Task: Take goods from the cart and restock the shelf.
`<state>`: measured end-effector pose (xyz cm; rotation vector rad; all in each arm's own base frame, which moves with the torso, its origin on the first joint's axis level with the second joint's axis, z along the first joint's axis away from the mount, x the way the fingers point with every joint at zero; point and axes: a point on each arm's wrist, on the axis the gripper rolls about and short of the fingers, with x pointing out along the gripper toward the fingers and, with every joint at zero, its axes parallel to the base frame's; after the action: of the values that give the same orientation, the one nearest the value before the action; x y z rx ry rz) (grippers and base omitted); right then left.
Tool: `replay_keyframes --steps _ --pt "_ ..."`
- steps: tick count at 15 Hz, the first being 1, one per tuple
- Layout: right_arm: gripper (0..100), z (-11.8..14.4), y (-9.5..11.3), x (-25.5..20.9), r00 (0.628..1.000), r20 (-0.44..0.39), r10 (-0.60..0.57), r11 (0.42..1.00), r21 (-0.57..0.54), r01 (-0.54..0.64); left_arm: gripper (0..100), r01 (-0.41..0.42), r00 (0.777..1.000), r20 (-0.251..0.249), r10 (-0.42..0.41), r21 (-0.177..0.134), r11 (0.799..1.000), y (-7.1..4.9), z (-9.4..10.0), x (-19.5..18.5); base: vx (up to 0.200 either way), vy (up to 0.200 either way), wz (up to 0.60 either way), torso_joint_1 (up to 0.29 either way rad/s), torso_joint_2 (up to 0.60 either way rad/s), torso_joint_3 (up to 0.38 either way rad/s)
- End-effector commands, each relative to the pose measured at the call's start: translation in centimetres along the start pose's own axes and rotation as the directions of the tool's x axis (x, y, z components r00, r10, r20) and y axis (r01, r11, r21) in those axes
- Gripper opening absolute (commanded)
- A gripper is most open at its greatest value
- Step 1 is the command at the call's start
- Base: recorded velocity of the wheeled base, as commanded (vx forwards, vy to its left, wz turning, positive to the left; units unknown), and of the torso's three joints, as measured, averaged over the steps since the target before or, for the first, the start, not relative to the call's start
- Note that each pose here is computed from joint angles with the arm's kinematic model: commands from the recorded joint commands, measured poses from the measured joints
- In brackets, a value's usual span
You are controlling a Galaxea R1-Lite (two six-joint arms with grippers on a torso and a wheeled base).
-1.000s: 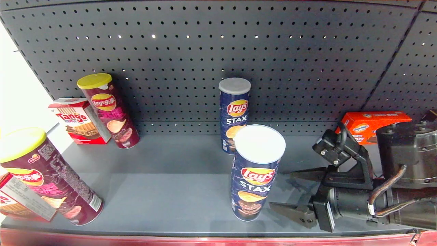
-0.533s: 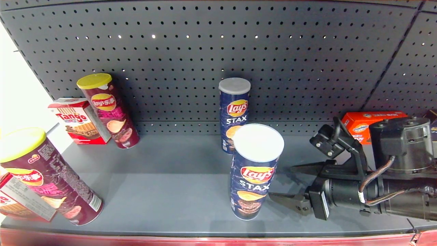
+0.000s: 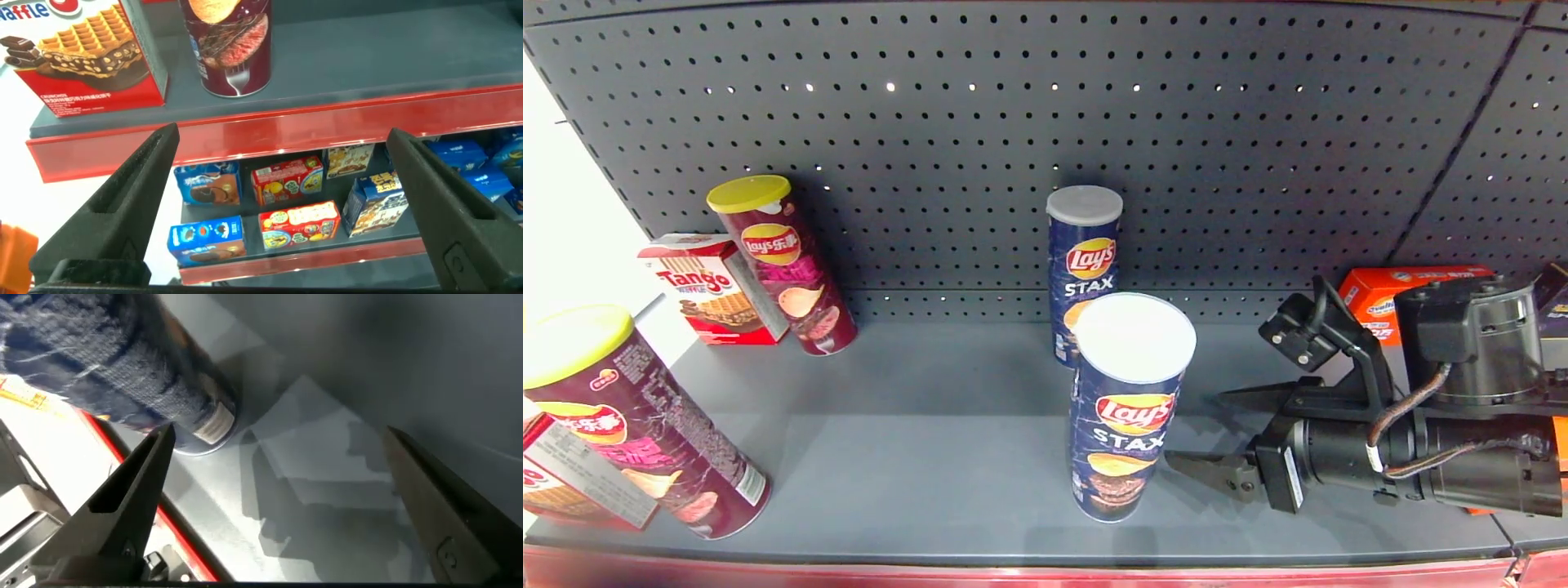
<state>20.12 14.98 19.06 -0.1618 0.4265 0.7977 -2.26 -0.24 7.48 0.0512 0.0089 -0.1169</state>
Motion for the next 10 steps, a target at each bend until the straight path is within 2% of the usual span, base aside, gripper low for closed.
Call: replay_keyframes --steps 1,10 --pt "100 0.1 -0.1 -0.1 1.000 0.006 -0.005 1.000 0.001 0.005 100 0.000 1.000 -0.002 0.000 0.000 1.000 0.0 0.0 0.0 0.000 0.000 0.00 0.000 0.00 0.000" --pt "100 0.5 -0.2 1.3 1.000 -0.005 0.005 1.000 -0.030 -0.005 100 0.003 1.000 -0.002 -0.003 0.000 1.000 0.0 0.0 0.0 0.000 0.000 0.00 0.000 0.00 0.000"
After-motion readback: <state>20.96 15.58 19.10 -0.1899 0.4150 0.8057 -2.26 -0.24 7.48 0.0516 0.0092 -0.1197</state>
